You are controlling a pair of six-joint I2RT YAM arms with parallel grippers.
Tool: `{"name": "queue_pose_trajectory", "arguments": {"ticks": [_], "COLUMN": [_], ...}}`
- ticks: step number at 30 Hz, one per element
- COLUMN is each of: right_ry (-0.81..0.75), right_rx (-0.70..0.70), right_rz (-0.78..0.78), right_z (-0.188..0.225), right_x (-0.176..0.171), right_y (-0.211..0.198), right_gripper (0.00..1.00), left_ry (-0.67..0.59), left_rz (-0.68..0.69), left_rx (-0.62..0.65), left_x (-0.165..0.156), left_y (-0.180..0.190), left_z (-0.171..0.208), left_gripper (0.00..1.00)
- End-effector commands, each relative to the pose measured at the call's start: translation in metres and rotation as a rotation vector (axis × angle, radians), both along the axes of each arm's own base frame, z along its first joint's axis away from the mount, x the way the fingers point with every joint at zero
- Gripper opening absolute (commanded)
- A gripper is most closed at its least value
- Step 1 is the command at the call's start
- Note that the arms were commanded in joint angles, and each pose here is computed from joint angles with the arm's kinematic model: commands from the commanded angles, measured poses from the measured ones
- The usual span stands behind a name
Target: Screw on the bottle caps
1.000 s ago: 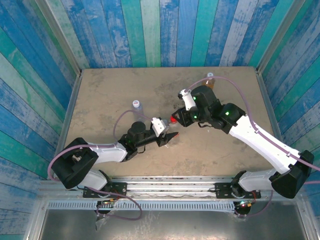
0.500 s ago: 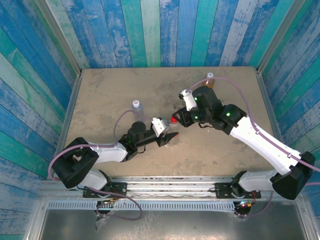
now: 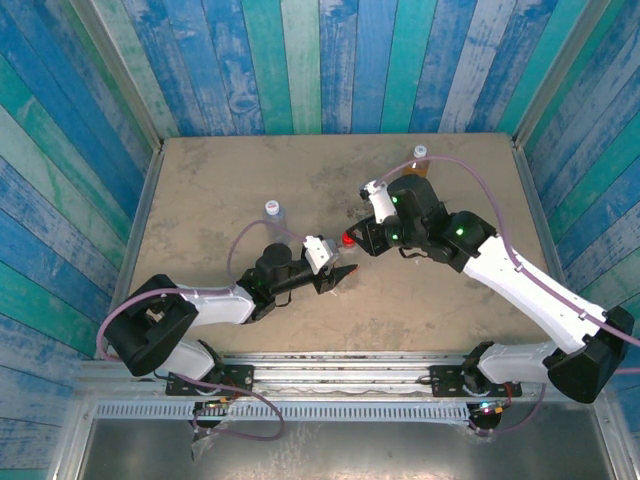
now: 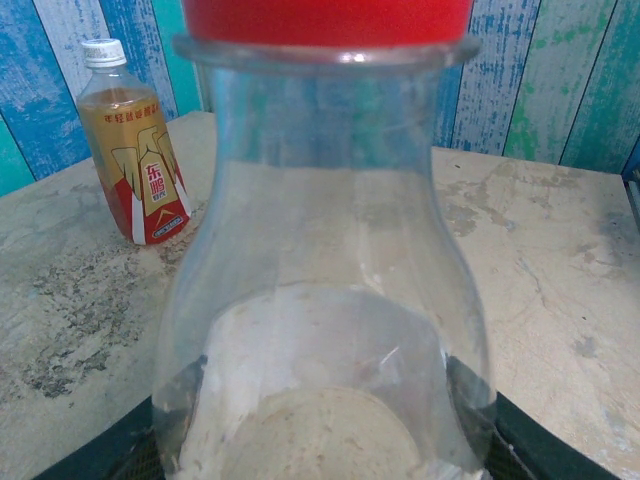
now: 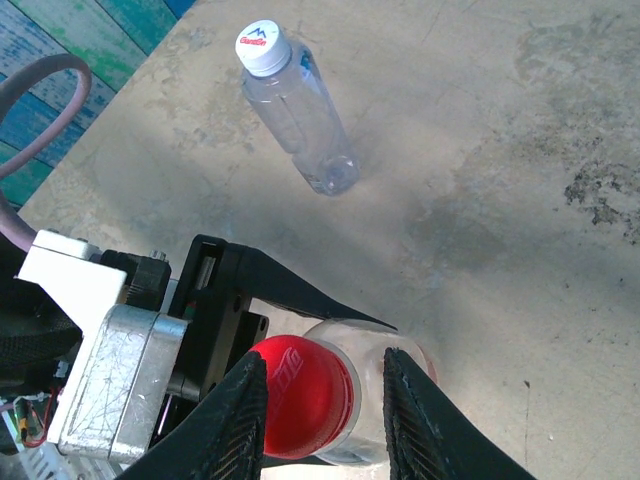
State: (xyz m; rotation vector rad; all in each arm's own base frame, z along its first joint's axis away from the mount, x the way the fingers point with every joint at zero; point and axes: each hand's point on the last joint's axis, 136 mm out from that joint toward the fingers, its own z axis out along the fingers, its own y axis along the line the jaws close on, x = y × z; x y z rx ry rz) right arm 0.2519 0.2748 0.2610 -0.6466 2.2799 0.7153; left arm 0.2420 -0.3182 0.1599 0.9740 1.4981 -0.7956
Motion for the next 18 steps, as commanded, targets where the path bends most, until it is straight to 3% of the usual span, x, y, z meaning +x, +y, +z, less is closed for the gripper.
{"name": "queue_pose_trajectory", "arguments": {"ticks": [1,14,18], "right_ry": [0.068,0.076,0.052], "right_rx": [-0.044,-0.055,-0.014], "right_rz": [0.006,0.019,0.041], "right_z": [-0.018,-0.023,-0.008], "right_x": [-0.013,-0.015,-0.015], "right_y": [-0.010,-0.010,-0.004], "right_gripper": [0.34,0.33,0.36], "left_ry": [0.140,0.141,0.140], "left_rz": [0.012,0.012,0.014], "left_rx": [0.144,0.145,0.146], "left_x": [-0.008,-0.008,-0.009], "left_y": [0.010,0.011,0.011], "left_z": [-0.056,-0.056,-0.055], "left_gripper": [0.57,0.56,0.57]}}
